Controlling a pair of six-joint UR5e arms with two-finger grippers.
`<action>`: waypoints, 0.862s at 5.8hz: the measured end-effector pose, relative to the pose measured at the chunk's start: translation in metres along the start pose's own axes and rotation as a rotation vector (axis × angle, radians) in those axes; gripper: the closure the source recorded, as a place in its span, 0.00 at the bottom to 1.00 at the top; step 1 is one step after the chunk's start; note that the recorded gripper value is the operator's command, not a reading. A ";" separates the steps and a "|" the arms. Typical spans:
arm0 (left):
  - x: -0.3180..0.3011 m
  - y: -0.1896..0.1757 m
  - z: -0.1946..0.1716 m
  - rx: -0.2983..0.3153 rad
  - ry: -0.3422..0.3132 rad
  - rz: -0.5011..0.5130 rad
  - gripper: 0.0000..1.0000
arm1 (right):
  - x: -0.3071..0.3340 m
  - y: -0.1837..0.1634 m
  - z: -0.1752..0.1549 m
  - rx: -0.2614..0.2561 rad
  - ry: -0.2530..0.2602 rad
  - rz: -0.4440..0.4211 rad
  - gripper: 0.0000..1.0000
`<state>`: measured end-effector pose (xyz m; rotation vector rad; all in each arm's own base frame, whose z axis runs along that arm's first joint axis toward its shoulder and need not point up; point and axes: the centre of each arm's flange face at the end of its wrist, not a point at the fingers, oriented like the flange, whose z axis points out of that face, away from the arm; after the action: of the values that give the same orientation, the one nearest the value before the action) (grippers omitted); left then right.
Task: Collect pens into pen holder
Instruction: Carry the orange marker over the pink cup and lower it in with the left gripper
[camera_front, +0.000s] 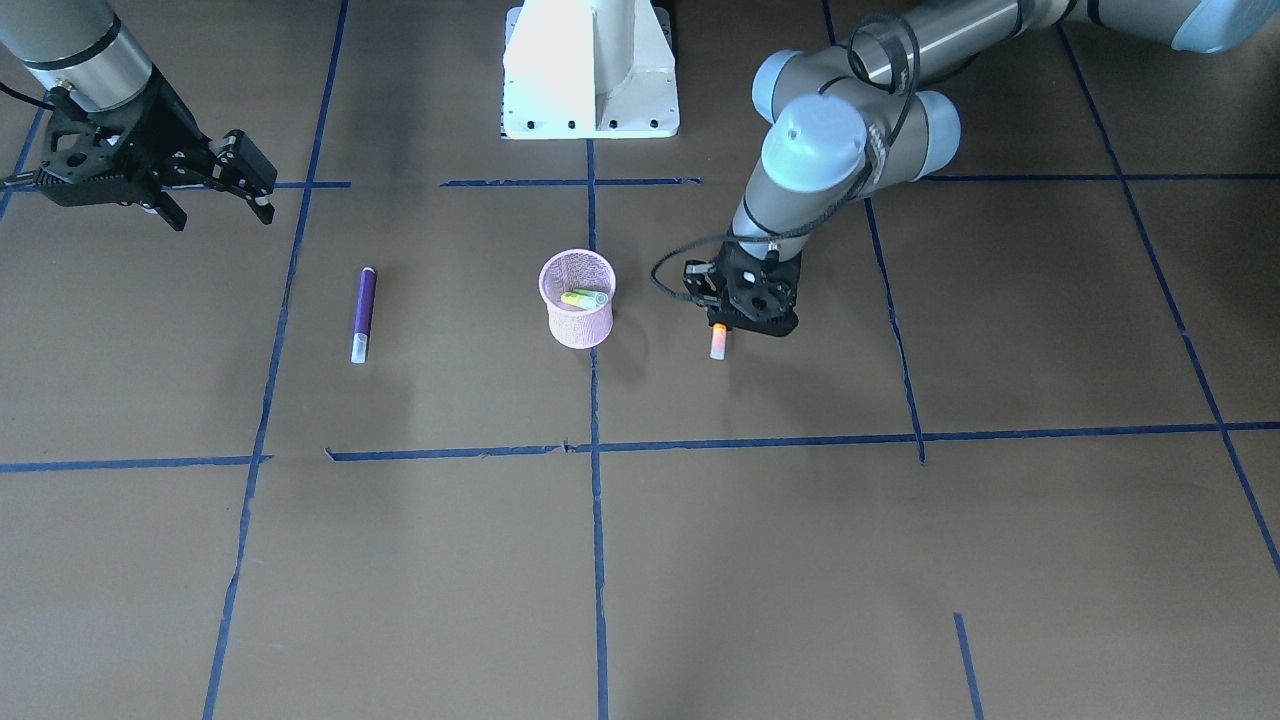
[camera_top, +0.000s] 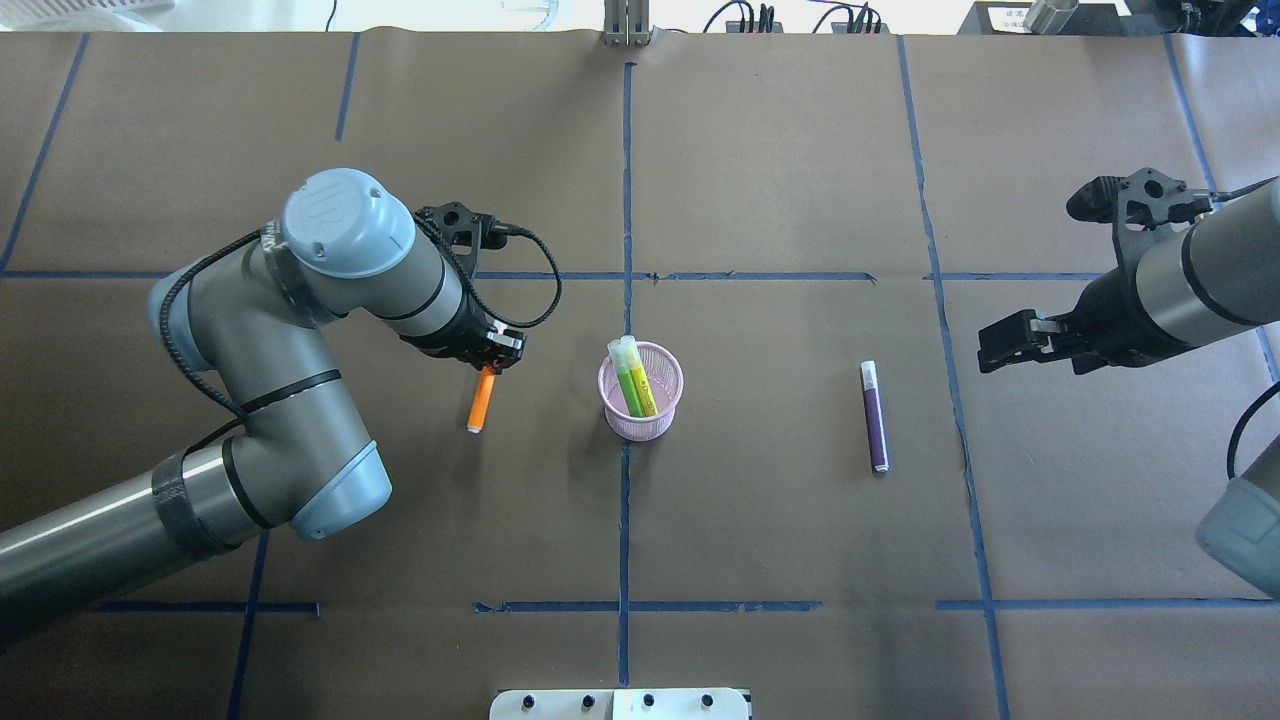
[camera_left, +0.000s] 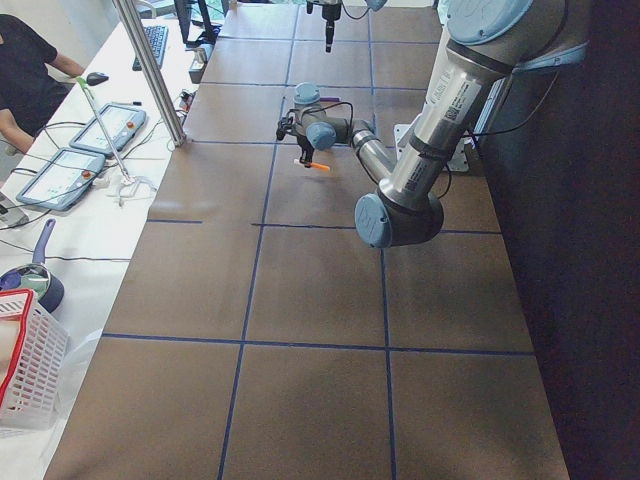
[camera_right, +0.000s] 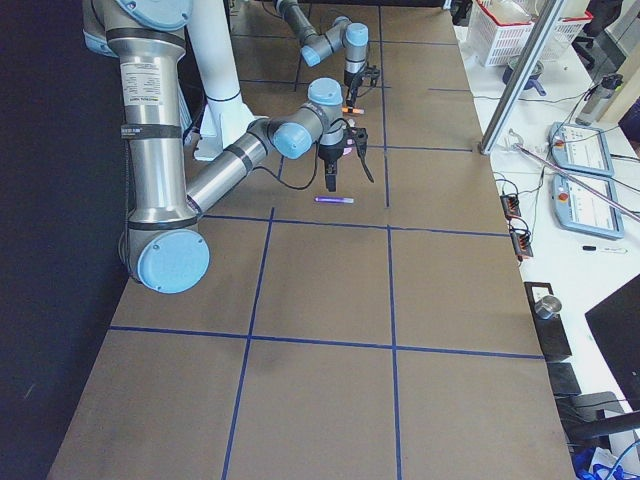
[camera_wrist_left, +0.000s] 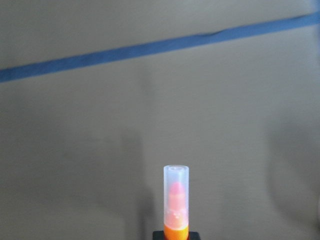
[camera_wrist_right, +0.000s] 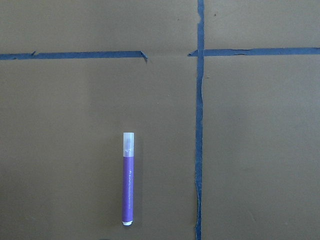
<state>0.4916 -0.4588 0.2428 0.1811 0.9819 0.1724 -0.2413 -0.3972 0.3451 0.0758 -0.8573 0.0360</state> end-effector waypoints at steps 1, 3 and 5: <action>0.027 0.006 -0.049 0.092 0.076 0.004 1.00 | 0.010 -0.002 -0.003 -0.006 -0.002 -0.005 0.00; 0.075 0.033 -0.101 0.410 0.176 -0.069 1.00 | 0.024 -0.005 -0.004 -0.008 0.007 -0.030 0.00; 0.123 0.091 -0.069 0.703 0.242 -0.132 1.00 | 0.027 -0.006 -0.003 -0.010 0.011 -0.033 0.00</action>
<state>0.4951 -0.3369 0.1265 0.7494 1.2637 -0.2878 -0.2210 -0.4027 0.3627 0.0804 -0.8447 0.0007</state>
